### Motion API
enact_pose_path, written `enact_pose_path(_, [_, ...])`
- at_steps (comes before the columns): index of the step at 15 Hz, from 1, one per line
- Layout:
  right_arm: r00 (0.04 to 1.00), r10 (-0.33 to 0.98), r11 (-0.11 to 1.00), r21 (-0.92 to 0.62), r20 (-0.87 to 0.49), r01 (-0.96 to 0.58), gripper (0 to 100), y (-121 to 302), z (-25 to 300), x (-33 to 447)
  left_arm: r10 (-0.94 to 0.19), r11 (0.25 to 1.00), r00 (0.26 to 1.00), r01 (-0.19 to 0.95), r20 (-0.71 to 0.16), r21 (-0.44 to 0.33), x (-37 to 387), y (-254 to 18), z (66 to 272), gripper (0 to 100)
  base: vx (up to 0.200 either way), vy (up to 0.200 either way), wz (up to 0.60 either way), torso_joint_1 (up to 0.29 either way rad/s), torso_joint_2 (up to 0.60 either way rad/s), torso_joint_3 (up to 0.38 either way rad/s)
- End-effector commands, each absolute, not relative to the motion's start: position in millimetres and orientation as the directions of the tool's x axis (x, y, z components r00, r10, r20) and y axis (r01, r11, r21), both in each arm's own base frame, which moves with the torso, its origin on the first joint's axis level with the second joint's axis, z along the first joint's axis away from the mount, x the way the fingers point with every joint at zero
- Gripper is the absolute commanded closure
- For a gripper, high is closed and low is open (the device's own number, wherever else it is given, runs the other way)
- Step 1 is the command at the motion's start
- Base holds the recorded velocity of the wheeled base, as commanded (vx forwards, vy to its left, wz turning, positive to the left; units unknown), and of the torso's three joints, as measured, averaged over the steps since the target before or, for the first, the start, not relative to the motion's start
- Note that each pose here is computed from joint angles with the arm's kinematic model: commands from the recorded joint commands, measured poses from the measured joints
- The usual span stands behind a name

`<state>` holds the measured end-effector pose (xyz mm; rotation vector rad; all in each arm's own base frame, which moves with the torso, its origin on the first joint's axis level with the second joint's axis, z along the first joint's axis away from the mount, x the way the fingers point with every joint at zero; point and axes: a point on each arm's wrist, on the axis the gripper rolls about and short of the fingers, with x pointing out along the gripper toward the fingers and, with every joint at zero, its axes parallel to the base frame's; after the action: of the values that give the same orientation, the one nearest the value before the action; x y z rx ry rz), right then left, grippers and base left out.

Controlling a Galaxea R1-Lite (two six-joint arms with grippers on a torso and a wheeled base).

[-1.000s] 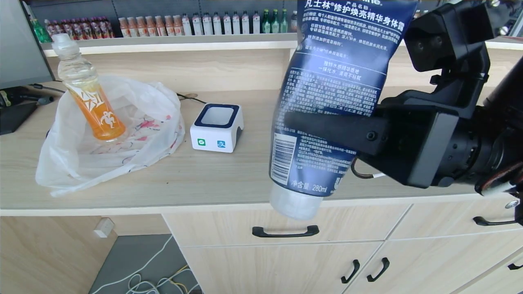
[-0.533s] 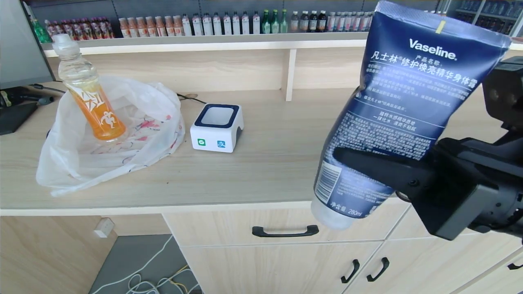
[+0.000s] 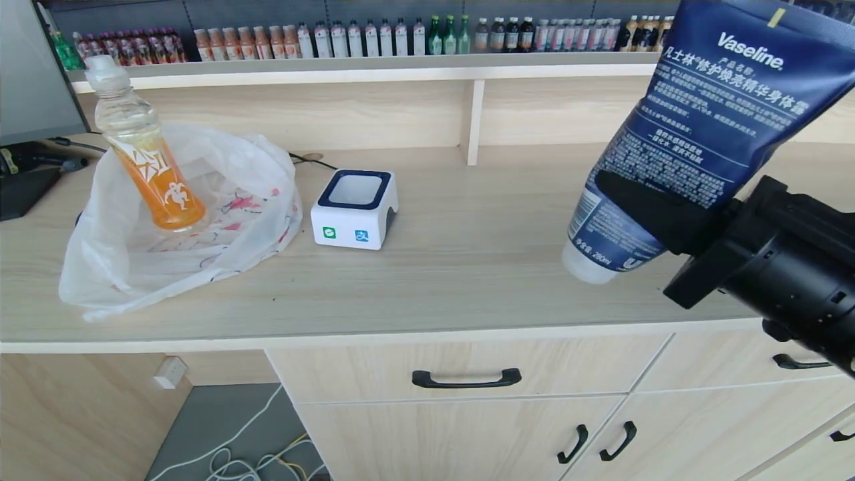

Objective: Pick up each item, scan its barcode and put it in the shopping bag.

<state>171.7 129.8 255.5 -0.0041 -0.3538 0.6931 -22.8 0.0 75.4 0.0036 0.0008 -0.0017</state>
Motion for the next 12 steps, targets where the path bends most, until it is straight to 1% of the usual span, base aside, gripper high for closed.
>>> enact_pose_path(1, [0.727,0.598,0.797,-0.160,0.337,-0.582,100,131.1,253.9,173.5,-0.002,1.000,1.000,0.002,-0.002,0.003,-22.8,0.0,75.3,100,0.000,0.000,0.00,0.000,0.00,0.000])
enact_pose_path(2, [0.726,0.592,0.803,-0.174,0.351,-0.570,100,133.9,252.9,178.4,-0.002,1.000,1.000,0.002,0.000,0.003,-22.8,0.0,75.5,100,0.000,0.000,0.00,0.000,0.00,0.000])
enact_pose_path(4, [0.711,0.556,0.824,-0.171,0.431,-0.540,100,139.5,253.1,192.2,-0.002,1.000,1.000,0.002,0.000,0.003,-22.8,0.0,75.5,100,0.000,0.000,0.00,0.000,0.00,0.000])
enact_pose_path(6, [0.697,0.484,0.866,-0.177,0.528,-0.467,100,145.6,256.5,212.1,-0.002,1.000,1.000,0.002,0.000,0.002,-22.8,0.0,75.5,100,0.000,0.000,0.00,0.000,0.00,0.000])
enact_pose_path(8, [0.704,0.448,0.888,-0.183,0.551,-0.422,100,146.4,261.3,212.6,-0.002,1.000,1.000,0.002,0.000,0.003,-22.8,0.0,75.5,100,0.000,0.000,0.00,0.000,0.00,0.000])
enact_pose_path(10, [0.729,0.365,0.924,-0.128,0.579,-0.361,100,143.6,269.4,211.1,-0.002,1.000,1.000,0.002,0.000,0.003,-22.8,0.0,75.5,100,0.000,0.000,0.00,0.000,0.00,0.000])
enact_pose_path(12, [0.749,0.300,0.945,-0.077,0.591,-0.318,100,142.5,267.7,203.5,-0.002,1.000,1.000,0.002,0.000,0.002,-22.8,0.0,75.5,100,0.000,0.000,0.00,0.000,0.00,0.000])
